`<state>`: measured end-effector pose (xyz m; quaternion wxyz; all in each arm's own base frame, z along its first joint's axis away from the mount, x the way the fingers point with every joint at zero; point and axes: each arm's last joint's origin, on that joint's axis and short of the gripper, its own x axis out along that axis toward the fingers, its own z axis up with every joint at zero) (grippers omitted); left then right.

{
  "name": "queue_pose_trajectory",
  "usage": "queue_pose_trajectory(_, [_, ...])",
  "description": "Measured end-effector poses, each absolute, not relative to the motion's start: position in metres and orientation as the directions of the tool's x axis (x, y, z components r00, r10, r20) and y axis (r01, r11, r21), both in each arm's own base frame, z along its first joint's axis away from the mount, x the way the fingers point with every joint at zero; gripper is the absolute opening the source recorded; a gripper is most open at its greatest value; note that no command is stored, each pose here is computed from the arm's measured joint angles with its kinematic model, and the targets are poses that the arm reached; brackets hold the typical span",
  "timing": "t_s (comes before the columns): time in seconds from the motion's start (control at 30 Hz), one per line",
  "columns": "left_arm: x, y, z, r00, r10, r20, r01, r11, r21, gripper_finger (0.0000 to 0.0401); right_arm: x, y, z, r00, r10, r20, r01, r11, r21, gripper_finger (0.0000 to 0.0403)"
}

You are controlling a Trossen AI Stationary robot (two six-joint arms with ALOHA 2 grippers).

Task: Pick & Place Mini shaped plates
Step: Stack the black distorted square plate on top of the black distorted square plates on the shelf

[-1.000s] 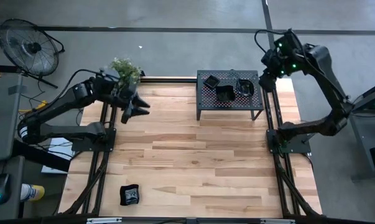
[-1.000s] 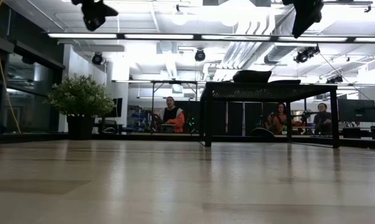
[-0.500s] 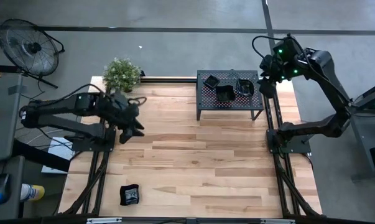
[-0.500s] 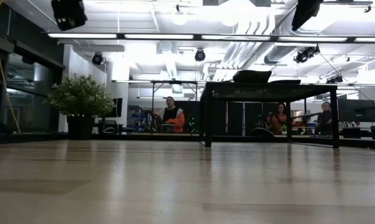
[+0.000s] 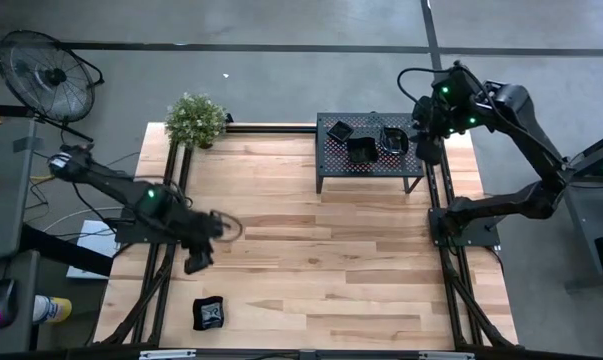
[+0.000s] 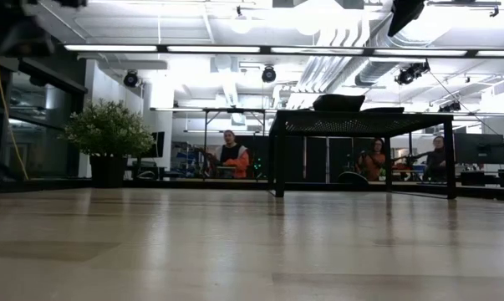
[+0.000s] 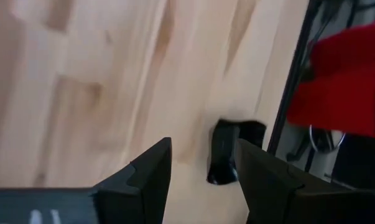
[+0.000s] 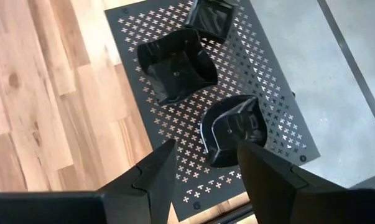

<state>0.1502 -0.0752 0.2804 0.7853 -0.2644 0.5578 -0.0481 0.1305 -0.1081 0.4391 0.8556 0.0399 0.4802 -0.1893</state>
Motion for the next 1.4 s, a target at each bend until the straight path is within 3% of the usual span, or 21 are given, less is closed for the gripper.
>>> queue_pose_trajectory(0.23, [0.163,-0.118,0.254,0.289,-0.415,-0.863,-0.153,0.870,-0.469,0.0172,0.134,-0.103,0.439,0.477,-0.269,-0.837,0.310,0.942,-0.126,0.0167])
queue_pose_trajectory(0.5, [0.162,-0.165,0.216,0.119,-0.358,-0.926,-0.084,0.926,-0.369,0.0172,0.136,-0.101,0.439,0.481,-0.259,-0.837,0.285,0.950,-0.130,0.0169])
queue_pose_trajectory(0.87, [0.171,-0.187,0.185,0.121,-0.261,-0.958,-0.097,0.957,-0.273,0.0172,0.137,-0.100,0.439,0.483,-0.256,-0.838,0.269,0.953,-0.136,0.0169])
queue_pose_trajectory(1.4, [0.179,-0.196,0.168,0.102,-0.259,-0.960,-0.100,0.958,-0.269,0.0172,0.137,-0.100,0.439,0.493,-0.241,-0.836,0.260,0.958,-0.123,0.0167])
